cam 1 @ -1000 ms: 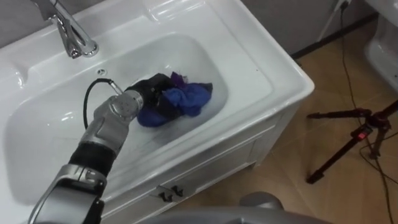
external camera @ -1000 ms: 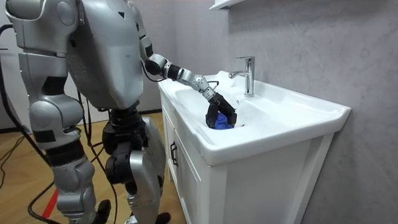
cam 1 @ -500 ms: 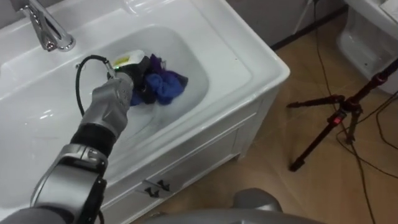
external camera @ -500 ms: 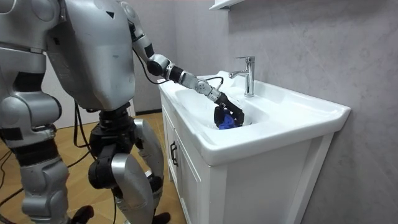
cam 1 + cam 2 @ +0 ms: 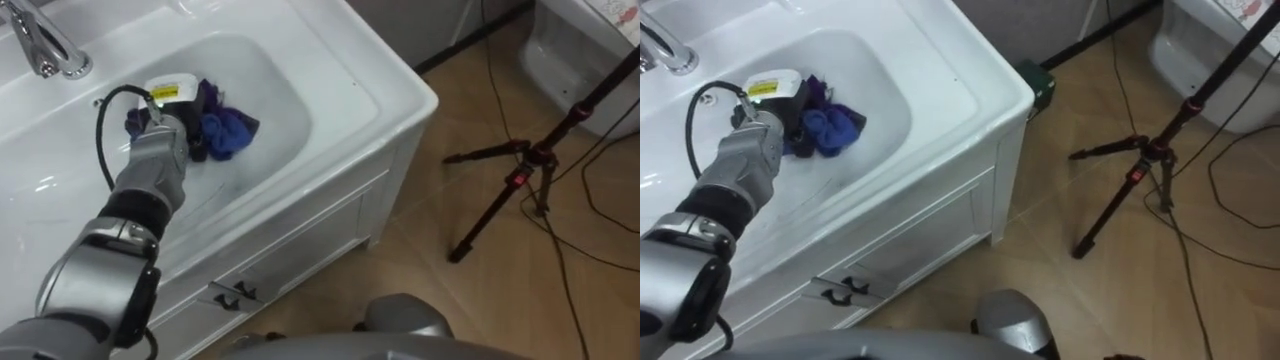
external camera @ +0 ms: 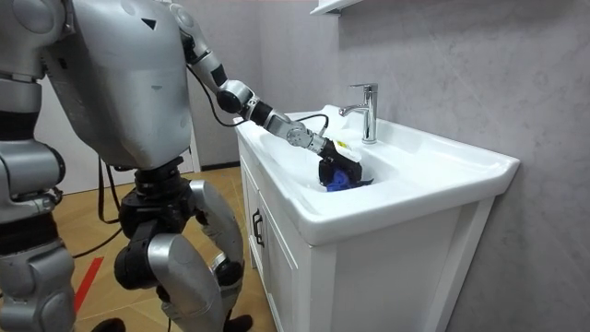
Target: Wipe basin
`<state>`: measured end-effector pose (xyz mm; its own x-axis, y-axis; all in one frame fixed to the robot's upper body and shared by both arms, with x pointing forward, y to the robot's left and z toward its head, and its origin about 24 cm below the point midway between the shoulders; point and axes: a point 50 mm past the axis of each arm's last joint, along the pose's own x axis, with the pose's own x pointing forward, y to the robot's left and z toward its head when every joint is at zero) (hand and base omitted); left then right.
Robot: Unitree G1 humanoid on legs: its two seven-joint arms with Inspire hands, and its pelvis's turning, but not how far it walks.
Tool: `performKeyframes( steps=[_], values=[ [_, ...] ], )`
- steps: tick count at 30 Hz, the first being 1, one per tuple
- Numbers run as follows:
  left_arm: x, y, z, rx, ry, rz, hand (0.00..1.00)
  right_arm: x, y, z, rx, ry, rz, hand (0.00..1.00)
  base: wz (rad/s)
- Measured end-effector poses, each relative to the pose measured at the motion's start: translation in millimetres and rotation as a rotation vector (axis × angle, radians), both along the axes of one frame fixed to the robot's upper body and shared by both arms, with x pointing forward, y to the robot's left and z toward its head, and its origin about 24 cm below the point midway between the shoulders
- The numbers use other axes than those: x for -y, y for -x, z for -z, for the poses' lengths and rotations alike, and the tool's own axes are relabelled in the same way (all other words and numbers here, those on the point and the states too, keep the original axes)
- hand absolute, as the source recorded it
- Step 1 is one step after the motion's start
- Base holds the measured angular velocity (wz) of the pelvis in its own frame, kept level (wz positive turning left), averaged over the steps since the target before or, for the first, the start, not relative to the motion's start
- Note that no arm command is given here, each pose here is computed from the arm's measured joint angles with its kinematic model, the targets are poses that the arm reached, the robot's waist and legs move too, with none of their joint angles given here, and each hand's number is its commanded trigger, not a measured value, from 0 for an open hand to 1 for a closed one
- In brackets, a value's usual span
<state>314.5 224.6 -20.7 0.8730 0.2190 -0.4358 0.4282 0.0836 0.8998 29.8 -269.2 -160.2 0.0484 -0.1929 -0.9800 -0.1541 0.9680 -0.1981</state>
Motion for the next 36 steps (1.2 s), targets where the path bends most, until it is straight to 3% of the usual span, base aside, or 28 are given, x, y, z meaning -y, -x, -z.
performKeyframes(
  steps=[8,14,19,23,30,36],
  values=[
    [-7.4,7,6,-0.020,-0.071,0.013,1.00,0,-9,-1,0.047,0.019,-0.009,0.00,-0.01],
    [-22.2,35,27,-0.081,-0.163,0.010,1.00,0,2,0,0.015,0.024,-0.018,0.00,0.03],
    [-46.2,59,38,-0.130,-0.223,-0.043,1.00,1,10,0,-0.005,0.030,-0.011,0.00,0.09],
    [-48.8,70,44,-0.154,-0.297,-0.004,1.00,3,11,0,-0.010,0.040,-0.018,0.00,0.22],
    [-70.3,119,62,-0.241,-0.445,-0.016,1.00,17,8,-5,0.026,0.088,0.019,0.00,0.21],
    [-75.2,127,60,-0.231,-0.485,0.007,1.00,28,3,-10,0.054,0.122,0.039,0.00,0.16]
  ],
)
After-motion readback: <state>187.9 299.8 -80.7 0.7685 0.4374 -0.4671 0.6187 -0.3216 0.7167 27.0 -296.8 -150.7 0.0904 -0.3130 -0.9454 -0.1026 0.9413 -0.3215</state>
